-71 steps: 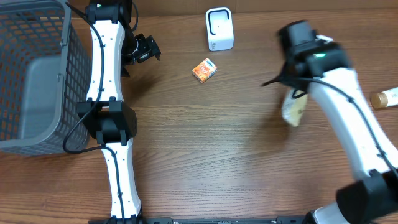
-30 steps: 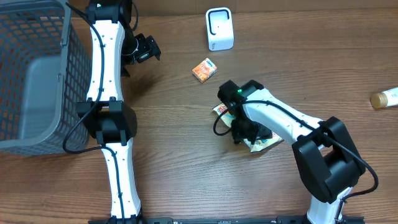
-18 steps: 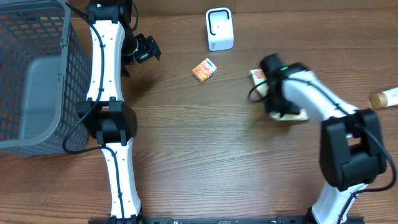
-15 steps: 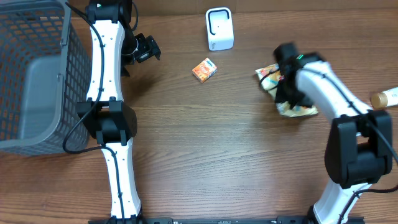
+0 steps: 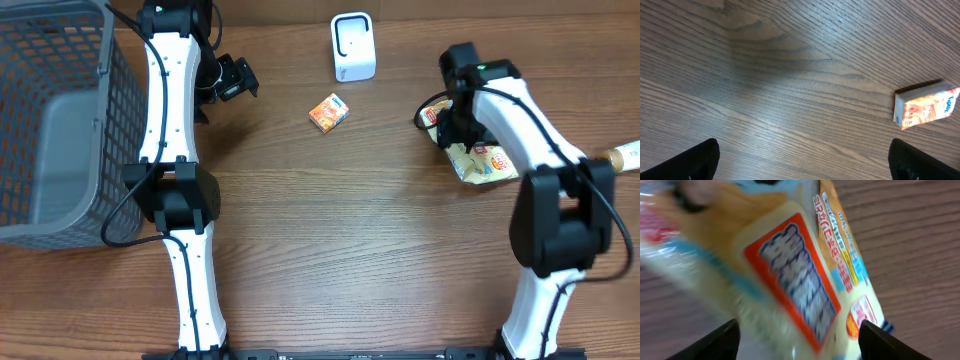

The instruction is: Scan the item barcode

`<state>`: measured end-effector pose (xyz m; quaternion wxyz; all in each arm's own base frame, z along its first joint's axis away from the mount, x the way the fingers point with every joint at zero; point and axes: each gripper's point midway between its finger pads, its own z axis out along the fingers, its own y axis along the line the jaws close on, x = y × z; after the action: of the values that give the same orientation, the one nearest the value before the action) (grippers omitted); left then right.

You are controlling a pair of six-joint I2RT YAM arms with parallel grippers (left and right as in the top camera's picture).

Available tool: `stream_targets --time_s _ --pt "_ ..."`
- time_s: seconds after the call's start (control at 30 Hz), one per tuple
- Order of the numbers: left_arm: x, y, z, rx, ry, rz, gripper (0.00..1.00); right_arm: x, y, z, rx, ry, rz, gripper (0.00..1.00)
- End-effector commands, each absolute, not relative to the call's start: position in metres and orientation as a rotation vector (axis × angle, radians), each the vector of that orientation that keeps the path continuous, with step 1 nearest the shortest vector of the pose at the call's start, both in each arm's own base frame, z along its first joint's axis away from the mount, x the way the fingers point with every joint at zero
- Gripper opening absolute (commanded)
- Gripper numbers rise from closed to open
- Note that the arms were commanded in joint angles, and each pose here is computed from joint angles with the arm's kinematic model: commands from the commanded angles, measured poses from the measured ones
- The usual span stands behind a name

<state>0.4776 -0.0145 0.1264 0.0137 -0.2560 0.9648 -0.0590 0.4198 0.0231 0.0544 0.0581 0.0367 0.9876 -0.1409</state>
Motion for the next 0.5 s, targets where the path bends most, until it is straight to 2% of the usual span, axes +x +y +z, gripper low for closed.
stream_targets --time_s 0.0,0.1,0.2,0.23,0.27,0.3,0.47 --pt "0.477 -0.014 0.13 -0.762 3.003 -0.169 1.0 0.42 0.009 0.033 0.075 3.01 -0.552 0.74" --pt "0.477 -0.014 0.13 -0.762 3.004 -0.169 1.0 0.419 0.012 0.021 0.071 3.039 -0.527 0.63" --pt "0.477 -0.014 0.13 -0.762 3.003 -0.169 1.0 0.417 0.019 0.013 0.071 3.067 -0.464 0.36" --pt "0.477 -0.014 0.13 -0.763 3.003 -0.169 1.0 0.417 0.022 0.012 0.083 3.072 -0.445 0.18" --pt "0.477 -0.014 0.13 -0.763 3.003 -0.169 1.0 0.417 0.023 0.012 0.117 3.068 -0.437 0.07" --pt "0.477 -0.015 0.13 -0.759 3.004 -0.169 1.0 0.417 0.028 0.016 0.133 3.072 -0.404 0.04" --pt "0.477 -0.017 0.13 -0.754 3.006 -0.169 1.0 0.441 0.059 0.049 0.129 3.023 -0.241 0.04"
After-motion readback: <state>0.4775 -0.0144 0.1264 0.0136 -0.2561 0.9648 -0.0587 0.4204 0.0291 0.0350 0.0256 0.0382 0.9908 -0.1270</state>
